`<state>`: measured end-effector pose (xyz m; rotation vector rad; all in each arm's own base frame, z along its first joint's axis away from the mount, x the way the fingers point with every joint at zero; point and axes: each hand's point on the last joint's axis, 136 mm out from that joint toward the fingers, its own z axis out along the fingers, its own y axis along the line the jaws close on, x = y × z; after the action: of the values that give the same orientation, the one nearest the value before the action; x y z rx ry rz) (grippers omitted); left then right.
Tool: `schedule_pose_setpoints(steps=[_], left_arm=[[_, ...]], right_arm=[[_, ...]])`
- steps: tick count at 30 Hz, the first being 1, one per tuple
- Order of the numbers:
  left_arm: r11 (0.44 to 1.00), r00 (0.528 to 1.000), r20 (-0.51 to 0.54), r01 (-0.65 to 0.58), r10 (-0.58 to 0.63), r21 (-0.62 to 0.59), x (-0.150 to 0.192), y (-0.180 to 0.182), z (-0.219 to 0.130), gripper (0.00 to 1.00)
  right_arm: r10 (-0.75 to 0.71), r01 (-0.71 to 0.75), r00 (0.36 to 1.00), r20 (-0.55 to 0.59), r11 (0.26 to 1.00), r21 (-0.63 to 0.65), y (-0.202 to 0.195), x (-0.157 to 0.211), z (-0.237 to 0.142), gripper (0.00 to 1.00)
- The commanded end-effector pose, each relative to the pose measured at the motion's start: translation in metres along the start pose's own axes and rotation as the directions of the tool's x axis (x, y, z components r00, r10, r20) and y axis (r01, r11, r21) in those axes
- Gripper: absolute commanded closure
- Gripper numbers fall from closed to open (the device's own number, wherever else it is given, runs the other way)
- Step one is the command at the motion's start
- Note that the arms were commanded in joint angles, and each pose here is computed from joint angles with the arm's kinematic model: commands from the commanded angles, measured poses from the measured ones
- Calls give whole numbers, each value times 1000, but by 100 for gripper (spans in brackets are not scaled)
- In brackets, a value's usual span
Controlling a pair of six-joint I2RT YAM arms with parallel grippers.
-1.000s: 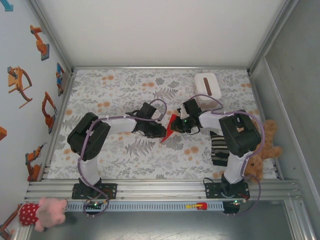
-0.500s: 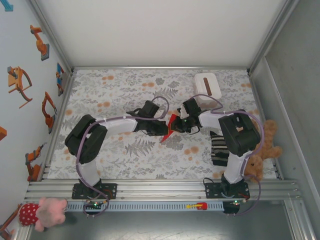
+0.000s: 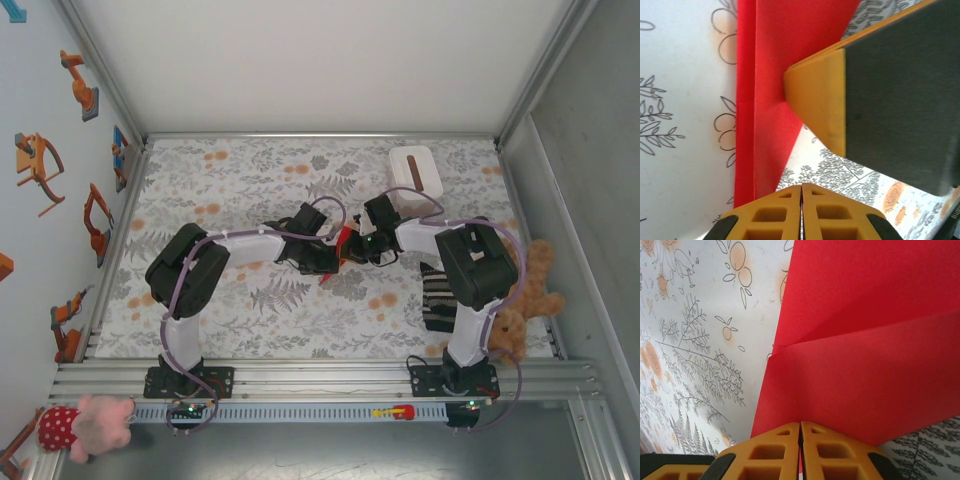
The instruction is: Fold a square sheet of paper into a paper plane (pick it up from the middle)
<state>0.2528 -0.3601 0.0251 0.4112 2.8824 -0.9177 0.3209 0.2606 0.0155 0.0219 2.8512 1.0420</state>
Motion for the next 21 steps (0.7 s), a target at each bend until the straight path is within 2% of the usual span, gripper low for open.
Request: schedule_pose_setpoints(steps=[1, 21], left_arm=[[999, 999, -30, 8, -10, -42, 4, 10, 2, 91], [997, 997, -61, 33, -37, -68, 16, 31, 8, 94]], right_arm=[[76, -69, 996, -45, 987, 146, -40, 17, 11, 90], [92, -78, 993, -70, 979, 186, -50, 22, 14, 91]])
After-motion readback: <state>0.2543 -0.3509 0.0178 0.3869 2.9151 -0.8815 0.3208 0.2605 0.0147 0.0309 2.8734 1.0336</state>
